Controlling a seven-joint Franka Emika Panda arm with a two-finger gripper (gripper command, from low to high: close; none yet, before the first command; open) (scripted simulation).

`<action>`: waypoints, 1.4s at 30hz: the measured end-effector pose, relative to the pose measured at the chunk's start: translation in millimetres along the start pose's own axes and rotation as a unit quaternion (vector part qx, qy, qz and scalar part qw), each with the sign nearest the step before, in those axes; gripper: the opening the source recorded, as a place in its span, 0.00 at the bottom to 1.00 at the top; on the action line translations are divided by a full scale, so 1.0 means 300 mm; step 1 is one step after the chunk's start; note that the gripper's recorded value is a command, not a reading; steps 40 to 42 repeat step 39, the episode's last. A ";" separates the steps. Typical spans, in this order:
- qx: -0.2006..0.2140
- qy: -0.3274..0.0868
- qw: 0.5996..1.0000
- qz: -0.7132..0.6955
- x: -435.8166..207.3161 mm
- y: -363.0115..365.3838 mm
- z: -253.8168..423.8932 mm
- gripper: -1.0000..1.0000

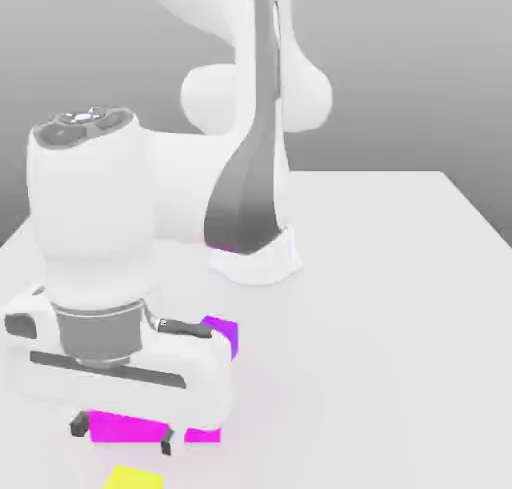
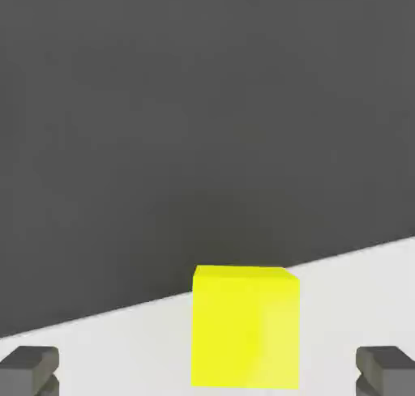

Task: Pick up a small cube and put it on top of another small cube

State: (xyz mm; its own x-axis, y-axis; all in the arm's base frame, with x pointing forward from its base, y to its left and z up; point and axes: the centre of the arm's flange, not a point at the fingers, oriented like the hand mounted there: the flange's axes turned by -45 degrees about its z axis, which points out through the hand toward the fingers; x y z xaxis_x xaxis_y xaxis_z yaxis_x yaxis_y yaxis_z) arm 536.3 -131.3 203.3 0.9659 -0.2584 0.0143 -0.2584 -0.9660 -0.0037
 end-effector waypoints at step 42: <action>0.002 -0.007 0.963 -0.268 -0.404 0.178 -0.145 1.00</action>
